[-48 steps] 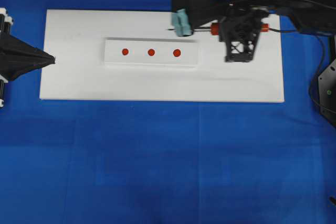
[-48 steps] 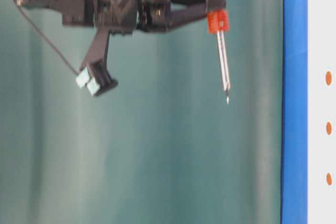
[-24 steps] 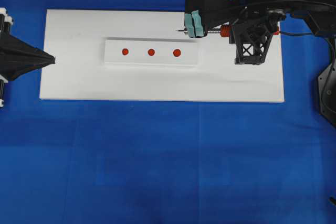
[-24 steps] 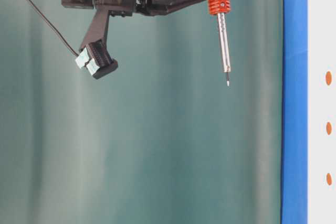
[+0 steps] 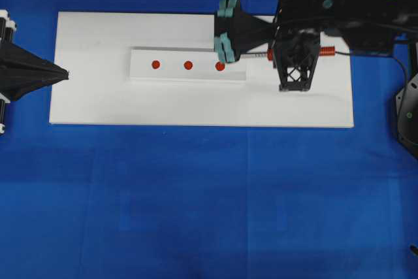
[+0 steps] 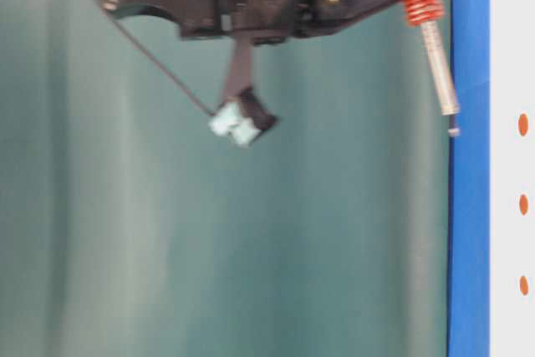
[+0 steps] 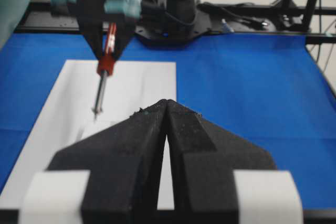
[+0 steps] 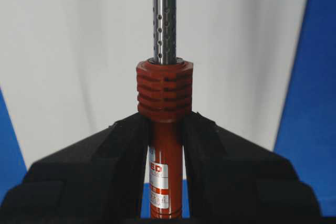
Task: Touch the tip of the soldering iron to the mark.
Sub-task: 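Lower the iron tip with the right gripper onto the right red dot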
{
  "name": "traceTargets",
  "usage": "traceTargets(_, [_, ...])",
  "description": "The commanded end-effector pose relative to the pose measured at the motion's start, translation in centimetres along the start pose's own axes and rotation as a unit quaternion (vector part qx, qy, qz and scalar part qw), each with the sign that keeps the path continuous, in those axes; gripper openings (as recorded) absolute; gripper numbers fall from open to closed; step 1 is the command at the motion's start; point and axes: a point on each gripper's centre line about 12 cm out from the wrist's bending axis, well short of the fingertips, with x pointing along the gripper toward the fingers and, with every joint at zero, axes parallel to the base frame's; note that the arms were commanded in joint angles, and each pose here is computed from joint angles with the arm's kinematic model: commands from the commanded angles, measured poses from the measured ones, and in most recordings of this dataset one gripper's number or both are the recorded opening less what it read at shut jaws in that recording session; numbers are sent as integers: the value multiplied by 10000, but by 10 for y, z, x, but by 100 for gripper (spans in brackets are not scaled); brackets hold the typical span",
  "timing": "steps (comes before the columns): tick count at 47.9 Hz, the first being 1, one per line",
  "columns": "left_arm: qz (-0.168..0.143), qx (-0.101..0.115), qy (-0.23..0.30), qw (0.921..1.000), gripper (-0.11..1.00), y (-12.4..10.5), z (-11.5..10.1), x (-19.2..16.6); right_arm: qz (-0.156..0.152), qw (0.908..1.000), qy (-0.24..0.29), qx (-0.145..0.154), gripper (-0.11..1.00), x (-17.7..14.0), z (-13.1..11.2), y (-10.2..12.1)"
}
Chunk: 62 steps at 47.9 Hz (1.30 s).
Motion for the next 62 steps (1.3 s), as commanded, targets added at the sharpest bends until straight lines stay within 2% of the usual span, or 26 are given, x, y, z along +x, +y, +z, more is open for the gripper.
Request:
traceTargets(1, [-10, 15, -46, 10000, 0, 0, 3, 2, 39, 10000, -53, 18, 6, 2, 1, 1])
traceTargets(6, [-8, 7, -31, 10000, 0, 0, 3, 2, 75, 10000, 50, 35, 6, 14, 1, 2])
traceTargets(25, [-2, 15, -15, 10000, 0, 0, 2, 2, 109, 9999, 44, 17, 6, 30, 7, 3])
traceTargets(62, [-10, 15, -31, 10000, 0, 0, 2, 1, 110, 9999, 67, 14, 6, 31, 6, 3])
